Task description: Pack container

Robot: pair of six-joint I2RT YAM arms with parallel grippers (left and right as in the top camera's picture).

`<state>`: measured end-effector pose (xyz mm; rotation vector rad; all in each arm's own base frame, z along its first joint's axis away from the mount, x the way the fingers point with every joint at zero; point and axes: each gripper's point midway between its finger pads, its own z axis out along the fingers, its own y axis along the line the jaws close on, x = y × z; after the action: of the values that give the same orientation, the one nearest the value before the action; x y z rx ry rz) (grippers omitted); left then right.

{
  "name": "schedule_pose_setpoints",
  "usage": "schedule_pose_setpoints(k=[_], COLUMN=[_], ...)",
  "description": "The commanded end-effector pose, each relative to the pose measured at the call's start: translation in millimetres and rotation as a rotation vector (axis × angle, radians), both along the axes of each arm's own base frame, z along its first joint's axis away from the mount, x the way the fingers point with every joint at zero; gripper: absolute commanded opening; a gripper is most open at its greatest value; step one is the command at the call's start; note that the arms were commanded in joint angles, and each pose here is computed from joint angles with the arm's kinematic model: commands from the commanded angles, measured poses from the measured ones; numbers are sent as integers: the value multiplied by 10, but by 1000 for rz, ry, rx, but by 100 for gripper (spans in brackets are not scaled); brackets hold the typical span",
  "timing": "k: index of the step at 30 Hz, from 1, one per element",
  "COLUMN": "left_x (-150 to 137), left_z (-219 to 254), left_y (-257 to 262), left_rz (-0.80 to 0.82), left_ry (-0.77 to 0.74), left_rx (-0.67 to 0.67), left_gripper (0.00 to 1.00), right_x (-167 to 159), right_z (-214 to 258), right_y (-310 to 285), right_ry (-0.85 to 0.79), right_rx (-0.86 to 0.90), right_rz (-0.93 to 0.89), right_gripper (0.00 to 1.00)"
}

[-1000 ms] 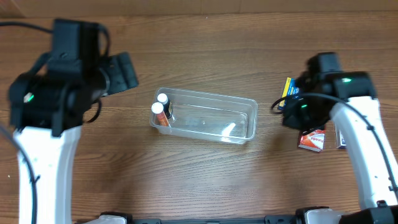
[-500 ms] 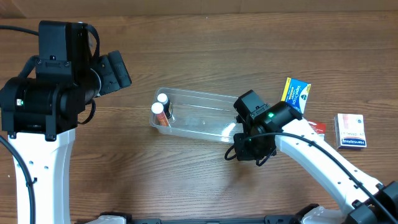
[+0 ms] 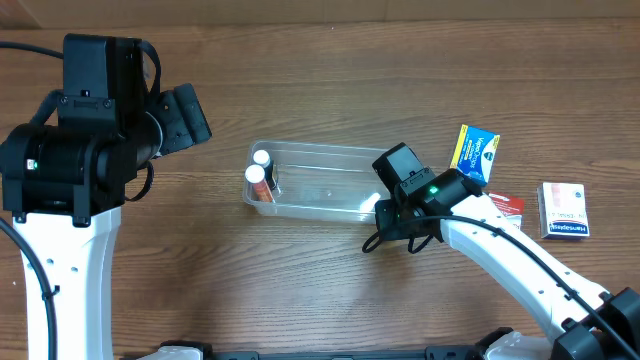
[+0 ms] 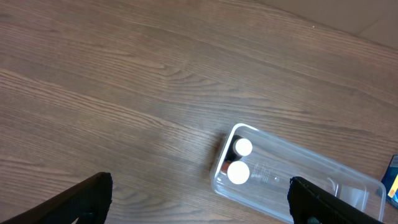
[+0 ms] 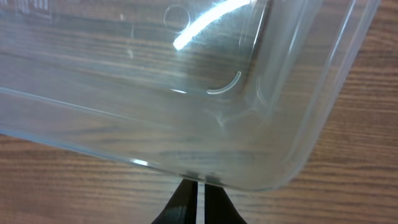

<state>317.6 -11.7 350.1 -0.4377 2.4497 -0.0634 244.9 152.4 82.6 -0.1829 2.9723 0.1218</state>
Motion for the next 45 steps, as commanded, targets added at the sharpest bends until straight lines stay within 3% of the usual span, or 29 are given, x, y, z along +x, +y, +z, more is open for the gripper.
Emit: schedule_pose_setpoints(k=[1, 18, 22, 23, 24, 26, 28, 30, 34, 45], left_x=[-12, -12, -12, -12, -12, -12, -11, -11, -12, -9], left_z=[19, 19, 19, 20, 20, 20, 20, 20, 20, 18], left_y=[35, 38, 38, 38, 38, 38, 38, 37, 37, 35], left_rz=[1, 1, -4, -4, -4, -4, -3, -4, -4, -4], left_ry=[-1, -1, -1, -1, -1, -1, -2, -2, -1, -1], left_rx=[14, 16, 20, 20, 20, 20, 19, 19, 19, 19], left_gripper=[91, 92, 92, 92, 92, 92, 92, 92, 92, 92], right_x=[75, 53, 95, 167, 224, 414, 574, 738, 1063, 1577], right_z=[16, 58, 463, 725, 896, 1343, 1628, 1793, 1745, 178], right_y=[12, 58, 94, 5, -71, -325, -541, -790, -1354, -1720], right_ry=[-41, -39, -151, -233, -290, -444, -527, -565, -535, -143], right_rx=[-4, 26, 97, 100, 95, 73, 56, 34, -7, 9], right_rz=[-4, 8, -21, -65, -90, -171, -210, -271, -435, -520], right_gripper=[7, 7, 8, 11, 25, 82, 94, 100, 100, 100])
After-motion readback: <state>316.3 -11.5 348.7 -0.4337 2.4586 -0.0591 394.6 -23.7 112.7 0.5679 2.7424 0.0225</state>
